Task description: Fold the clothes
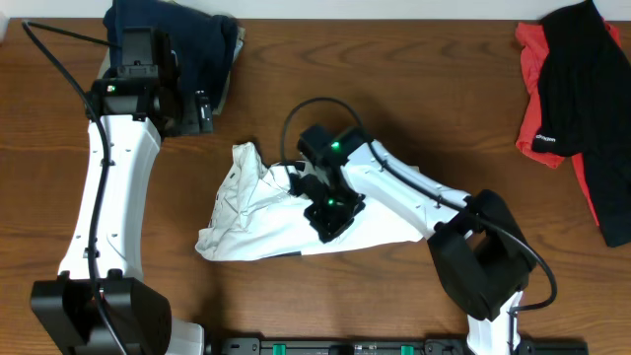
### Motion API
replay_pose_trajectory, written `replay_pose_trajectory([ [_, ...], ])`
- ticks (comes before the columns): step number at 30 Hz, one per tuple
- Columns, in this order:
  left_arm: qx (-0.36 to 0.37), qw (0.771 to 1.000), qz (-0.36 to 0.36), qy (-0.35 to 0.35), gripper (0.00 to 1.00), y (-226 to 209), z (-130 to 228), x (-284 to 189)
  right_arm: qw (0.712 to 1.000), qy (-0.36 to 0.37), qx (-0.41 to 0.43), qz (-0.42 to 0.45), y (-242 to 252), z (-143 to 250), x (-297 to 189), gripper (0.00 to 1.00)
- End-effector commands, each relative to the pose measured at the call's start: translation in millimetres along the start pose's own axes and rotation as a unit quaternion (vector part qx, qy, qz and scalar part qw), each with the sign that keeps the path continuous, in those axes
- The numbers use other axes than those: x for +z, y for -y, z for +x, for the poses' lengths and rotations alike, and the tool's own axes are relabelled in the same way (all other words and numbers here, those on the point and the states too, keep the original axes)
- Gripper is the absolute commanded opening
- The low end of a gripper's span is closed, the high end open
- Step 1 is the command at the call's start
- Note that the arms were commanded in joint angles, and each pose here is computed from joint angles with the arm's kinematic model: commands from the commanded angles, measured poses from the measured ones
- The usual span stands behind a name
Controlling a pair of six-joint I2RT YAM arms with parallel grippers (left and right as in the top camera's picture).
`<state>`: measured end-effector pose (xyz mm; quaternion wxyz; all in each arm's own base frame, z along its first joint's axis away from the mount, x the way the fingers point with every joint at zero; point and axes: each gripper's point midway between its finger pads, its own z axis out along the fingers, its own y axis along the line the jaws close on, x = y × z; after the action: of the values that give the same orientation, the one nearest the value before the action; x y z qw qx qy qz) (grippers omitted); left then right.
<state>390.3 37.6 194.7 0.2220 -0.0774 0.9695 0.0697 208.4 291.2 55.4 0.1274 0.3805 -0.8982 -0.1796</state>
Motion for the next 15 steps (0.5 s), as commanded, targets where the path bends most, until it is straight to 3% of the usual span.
replay_pose_trajectory([
  [1, -0.007, 1.000, 0.001, -0.010, 0.98, -0.3, 3.6, 6.2, 0.999, 0.009, -0.042, -0.011, -13.9, -8.5, -7.4, 0.20],
  [4, -0.007, 1.000, 0.001, -0.010, 0.98, -0.3, 3.6, 6.2, 0.999, 0.011, -0.043, -0.011, -15.8, -10.0, -11.9, 0.34],
  [15, -0.007, 1.000, 0.002, -0.010, 0.98, 0.1, 3.7, 6.2, 0.991, 0.125, -0.028, 0.033, 14.9, -58.1, -95.0, 0.35],
])
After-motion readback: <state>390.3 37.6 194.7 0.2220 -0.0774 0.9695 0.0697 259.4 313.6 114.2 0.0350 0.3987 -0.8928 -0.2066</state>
